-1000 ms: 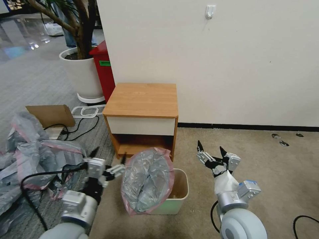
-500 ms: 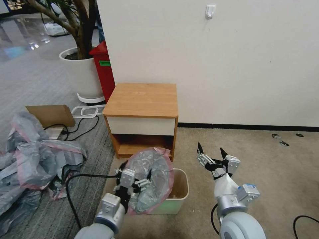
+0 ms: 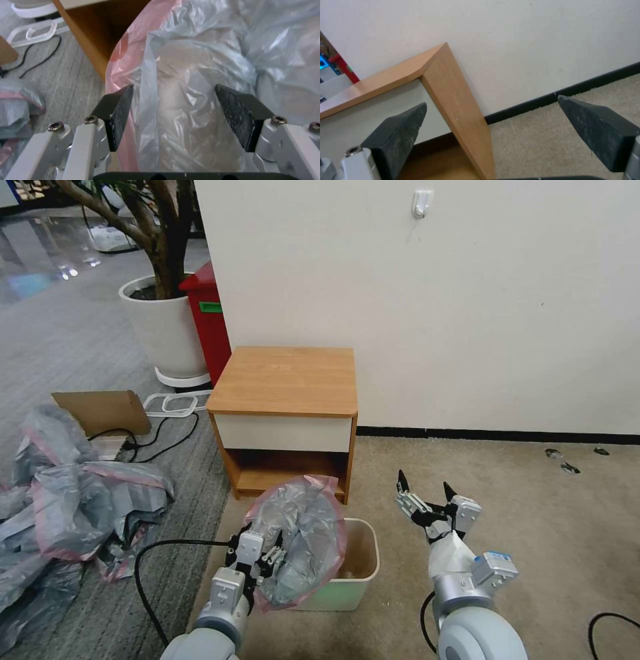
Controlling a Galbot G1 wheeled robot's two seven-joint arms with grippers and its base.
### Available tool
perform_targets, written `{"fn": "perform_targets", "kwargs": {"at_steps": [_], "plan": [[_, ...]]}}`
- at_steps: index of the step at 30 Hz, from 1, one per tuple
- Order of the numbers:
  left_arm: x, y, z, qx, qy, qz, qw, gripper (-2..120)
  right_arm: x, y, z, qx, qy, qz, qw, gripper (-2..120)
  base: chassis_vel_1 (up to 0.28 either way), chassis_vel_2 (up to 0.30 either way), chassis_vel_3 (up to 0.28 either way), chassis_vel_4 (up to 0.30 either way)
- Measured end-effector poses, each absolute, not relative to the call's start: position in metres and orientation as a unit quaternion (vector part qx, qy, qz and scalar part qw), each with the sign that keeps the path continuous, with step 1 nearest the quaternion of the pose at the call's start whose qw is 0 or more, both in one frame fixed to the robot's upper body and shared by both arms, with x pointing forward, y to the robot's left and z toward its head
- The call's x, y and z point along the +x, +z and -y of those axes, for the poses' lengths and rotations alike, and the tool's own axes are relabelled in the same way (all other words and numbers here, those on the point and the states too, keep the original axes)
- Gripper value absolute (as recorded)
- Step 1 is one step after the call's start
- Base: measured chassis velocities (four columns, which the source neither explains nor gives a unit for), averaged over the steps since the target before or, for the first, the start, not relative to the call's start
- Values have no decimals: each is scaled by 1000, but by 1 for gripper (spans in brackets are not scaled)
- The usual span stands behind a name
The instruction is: Pick up the garbage bag from the table and place it over the trash can.
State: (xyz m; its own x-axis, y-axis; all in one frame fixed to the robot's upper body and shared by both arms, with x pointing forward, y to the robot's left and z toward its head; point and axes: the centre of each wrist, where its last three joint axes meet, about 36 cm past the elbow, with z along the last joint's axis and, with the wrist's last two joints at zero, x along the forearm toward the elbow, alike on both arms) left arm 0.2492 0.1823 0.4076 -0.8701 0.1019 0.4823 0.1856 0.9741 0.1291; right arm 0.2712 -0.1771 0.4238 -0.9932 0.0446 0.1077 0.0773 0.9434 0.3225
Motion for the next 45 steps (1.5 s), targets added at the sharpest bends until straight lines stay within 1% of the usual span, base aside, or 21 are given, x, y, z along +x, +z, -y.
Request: {"fn": "perform_targets", "kwargs": {"at_steps": [8, 17, 18, 24, 27, 30, 38, 43, 45], "plan": [[250, 397, -177, -63, -84, 958, 267, 65, 270, 422, 178, -37, -164, 984, 51, 100, 0, 0, 0, 0], [252, 395, -173, -51, -70, 953, 289, 63, 268, 419, 178, -39, -165, 984, 54, 100, 0, 0, 0, 0], [254, 395, -172, -44, -56, 951, 300, 58, 268, 418, 178, -40, -165, 984, 56, 100, 0, 0, 0, 0], [259, 398, -171, -34, -44, 947, 318, 53, 267, 415, 177, -40, -164, 984, 59, 100, 0, 0, 0, 0], [263, 404, -172, -35, -41, 942, 333, 45, 267, 413, 176, -40, -163, 984, 61, 100, 0, 0, 0, 0], [268, 407, -173, -35, -39, 940, 338, 42, 267, 412, 176, -41, -163, 984, 62, 100, 0, 0, 0, 0], [282, 407, -176, -35, -35, 938, 343, 41, 265, 408, 175, -40, -159, 984, 68, 100, 0, 0, 0, 0], [288, 399, -173, -42, -29, 930, 363, 41, 264, 406, 175, -40, -157, 984, 70, 100, 0, 0, 0, 0], [289, 397, -172, -44, -28, 929, 366, 38, 264, 406, 175, -41, -157, 984, 70, 100, 0, 0, 0, 0]]}}
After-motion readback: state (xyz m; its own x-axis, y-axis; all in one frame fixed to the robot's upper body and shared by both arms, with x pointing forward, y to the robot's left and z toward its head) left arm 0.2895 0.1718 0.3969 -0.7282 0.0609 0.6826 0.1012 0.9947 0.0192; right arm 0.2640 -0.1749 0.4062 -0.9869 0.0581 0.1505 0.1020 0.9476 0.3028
